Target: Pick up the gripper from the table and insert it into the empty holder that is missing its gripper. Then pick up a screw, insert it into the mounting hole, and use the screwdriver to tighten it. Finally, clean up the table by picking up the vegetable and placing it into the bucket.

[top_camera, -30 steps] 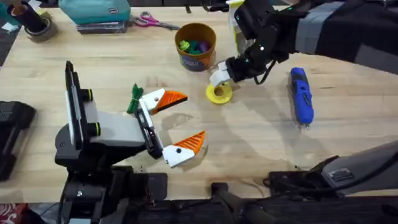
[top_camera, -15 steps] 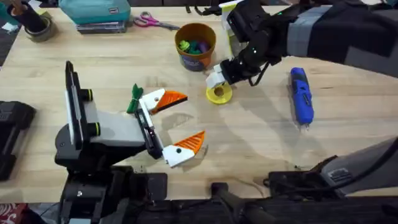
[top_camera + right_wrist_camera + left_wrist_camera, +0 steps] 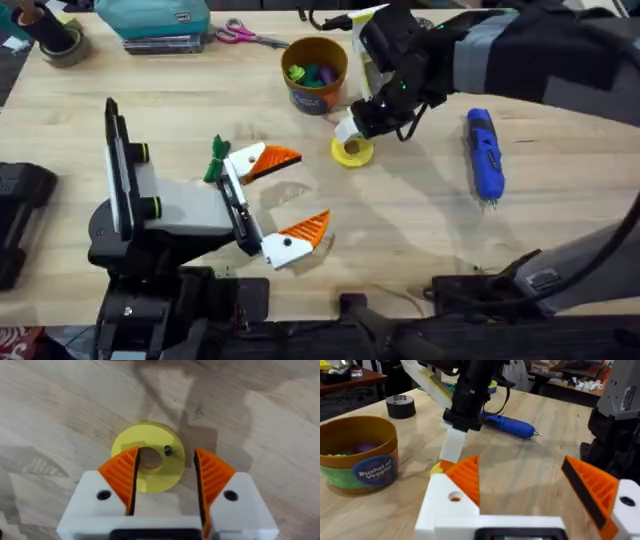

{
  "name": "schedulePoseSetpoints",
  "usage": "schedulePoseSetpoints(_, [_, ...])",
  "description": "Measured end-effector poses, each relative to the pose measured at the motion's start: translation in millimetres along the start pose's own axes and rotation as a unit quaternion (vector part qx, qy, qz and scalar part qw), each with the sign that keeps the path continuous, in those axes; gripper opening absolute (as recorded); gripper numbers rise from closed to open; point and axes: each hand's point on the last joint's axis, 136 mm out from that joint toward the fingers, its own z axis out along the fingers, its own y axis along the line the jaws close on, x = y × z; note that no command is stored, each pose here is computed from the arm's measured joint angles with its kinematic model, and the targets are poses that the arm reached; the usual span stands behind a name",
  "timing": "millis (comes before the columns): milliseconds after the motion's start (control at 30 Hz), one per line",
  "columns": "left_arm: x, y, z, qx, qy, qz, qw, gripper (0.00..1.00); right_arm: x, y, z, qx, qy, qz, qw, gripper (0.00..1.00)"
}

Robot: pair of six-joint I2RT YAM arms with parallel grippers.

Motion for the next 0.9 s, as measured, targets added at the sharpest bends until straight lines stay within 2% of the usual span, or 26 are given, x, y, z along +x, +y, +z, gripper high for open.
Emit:
schedulePoseSetpoints(200, [0.0,0.0,0.0,0.0,0.0,0.0,1.0,0.987,-1.7,0.2,0.0,0.0,-0.003,0.0,1.0,0.548])
schedulePoseSetpoints(600, [0.0,0.0,0.0,0.0,0.0,0.0,1.0,0.985,-1.6,0.2,0.0,0.0,-0.003,0.0,1.0,0.263])
schedulePoseSetpoints(900, [0.0,0.0,0.0,0.0,0.0,0.0,1.0,0.985,-3.9,0.4,1.2,-0.001,-0.007,-0.001,1.0,0.286])
